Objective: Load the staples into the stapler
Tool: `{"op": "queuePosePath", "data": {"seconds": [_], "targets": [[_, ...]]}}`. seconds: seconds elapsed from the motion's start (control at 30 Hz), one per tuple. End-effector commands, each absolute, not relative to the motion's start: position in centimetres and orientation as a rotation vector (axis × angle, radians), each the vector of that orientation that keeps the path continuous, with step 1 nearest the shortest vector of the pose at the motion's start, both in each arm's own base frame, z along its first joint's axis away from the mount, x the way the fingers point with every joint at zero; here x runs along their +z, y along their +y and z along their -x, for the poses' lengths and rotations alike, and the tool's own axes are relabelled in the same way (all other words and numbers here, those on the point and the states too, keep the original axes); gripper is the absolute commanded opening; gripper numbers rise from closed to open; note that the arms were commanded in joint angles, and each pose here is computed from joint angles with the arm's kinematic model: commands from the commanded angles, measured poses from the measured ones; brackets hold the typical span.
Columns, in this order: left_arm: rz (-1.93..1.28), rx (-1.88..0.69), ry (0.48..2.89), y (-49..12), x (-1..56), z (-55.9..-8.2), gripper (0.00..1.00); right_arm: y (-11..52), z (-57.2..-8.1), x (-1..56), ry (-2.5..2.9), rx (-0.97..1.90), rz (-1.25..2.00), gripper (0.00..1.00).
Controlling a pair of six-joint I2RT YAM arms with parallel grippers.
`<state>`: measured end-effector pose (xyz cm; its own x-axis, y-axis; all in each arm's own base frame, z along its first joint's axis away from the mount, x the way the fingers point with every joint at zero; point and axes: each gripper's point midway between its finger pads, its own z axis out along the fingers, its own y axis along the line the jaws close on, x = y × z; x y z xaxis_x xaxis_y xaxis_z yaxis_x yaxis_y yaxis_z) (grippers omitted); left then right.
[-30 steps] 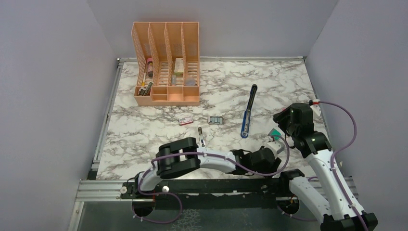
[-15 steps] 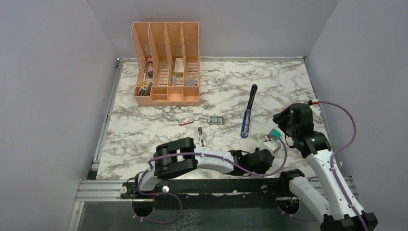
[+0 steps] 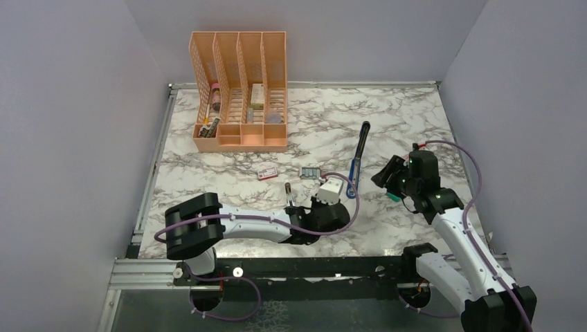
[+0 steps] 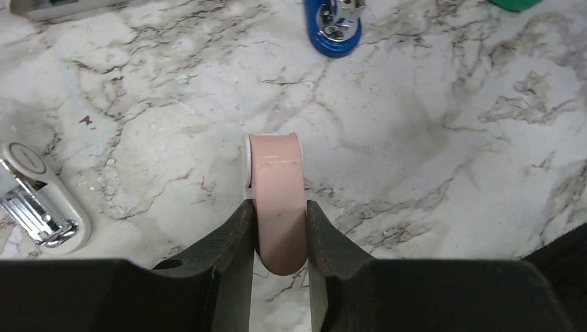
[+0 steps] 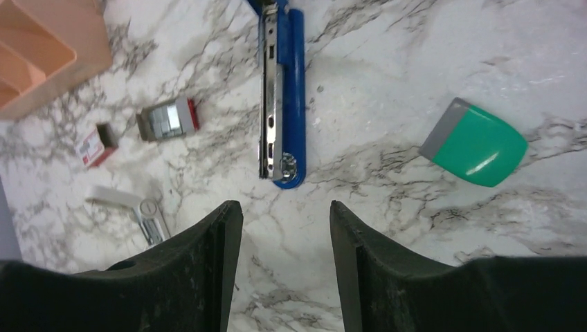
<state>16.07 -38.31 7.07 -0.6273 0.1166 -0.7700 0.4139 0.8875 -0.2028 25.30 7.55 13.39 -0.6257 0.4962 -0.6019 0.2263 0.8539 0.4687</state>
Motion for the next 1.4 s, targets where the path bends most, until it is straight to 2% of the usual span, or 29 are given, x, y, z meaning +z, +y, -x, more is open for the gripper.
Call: {"op": "queuePosePath", "data": {"seconds": [0.0,0.17,0.33,0.5,0.67,0.77,0.9,1.17,1.37], "targets": [[-0.158,-0.381,2.227,-35.6,6.7,-17.8,0.21,11.2,-24.5,13.5,2.278,0.667,-0.245,0.55],[-0.115,-0.348,2.246,-35.8,5.6,-19.1,0.21,12.1,-23.4,12.3,2.339,0.723,-0.175,0.55],[-0.120,-0.362,2.271,-36.3,4.9,-19.7,0.32,12.3,-22.8,11.5,2.374,0.737,-0.168,0.55],[-0.087,-0.431,2.306,-36.1,4.1,-20.1,0.36,12.6,-22.7,11.2,2.396,0.743,-0.169,0.54],[-0.078,-0.493,2.265,-36.0,6.2,-20.2,0.54,13.2,-22.7,10.9,2.425,0.711,-0.150,0.54],[-0.061,-0.513,2.244,-35.3,7.2,-20.2,0.60,14.0,-22.5,10.6,2.449,0.678,-0.128,0.56],[-0.017,-0.524,2.219,-33.4,8.0,-20.0,0.60,16.1,-21.9,10.3,2.473,0.645,-0.086,0.58],[0.106,-0.560,2.190,-29.9,8.4,-19.8,0.46,22.1,-20.3,8.8,2.540,0.611,0.039,0.61],[0.164,-0.576,2.192,-28.7,8.1,-19.7,0.44,25.6,-20.4,7.5,2.561,0.462,0.130,0.62]]}}
